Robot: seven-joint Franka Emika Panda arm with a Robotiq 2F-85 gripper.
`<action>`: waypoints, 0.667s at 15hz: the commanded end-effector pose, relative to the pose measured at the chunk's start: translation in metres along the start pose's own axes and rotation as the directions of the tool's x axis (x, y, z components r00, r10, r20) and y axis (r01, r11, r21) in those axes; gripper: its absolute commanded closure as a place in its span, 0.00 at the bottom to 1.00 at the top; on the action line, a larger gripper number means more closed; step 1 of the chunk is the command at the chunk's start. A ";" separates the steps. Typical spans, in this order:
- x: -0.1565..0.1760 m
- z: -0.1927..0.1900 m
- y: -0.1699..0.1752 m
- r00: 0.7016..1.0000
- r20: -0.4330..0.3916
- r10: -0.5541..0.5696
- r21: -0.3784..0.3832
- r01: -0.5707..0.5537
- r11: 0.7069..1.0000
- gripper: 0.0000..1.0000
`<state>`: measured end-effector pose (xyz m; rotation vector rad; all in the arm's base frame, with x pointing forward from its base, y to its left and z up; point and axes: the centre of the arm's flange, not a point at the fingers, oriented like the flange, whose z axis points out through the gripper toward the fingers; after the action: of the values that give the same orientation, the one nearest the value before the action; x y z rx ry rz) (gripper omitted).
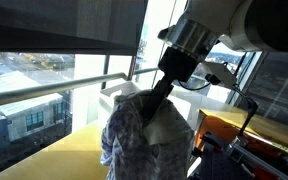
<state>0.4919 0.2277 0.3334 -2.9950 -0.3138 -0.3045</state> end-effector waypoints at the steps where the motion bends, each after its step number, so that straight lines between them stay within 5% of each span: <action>1: 0.007 -0.006 -0.018 0.999 -0.037 -0.018 -0.009 0.018 1.000 1.00; 10: 0.073 -0.049 -0.085 0.969 -0.218 -0.111 -0.103 0.090 0.991 1.00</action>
<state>0.5099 0.2946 0.4010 -2.9898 -0.4307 -0.6060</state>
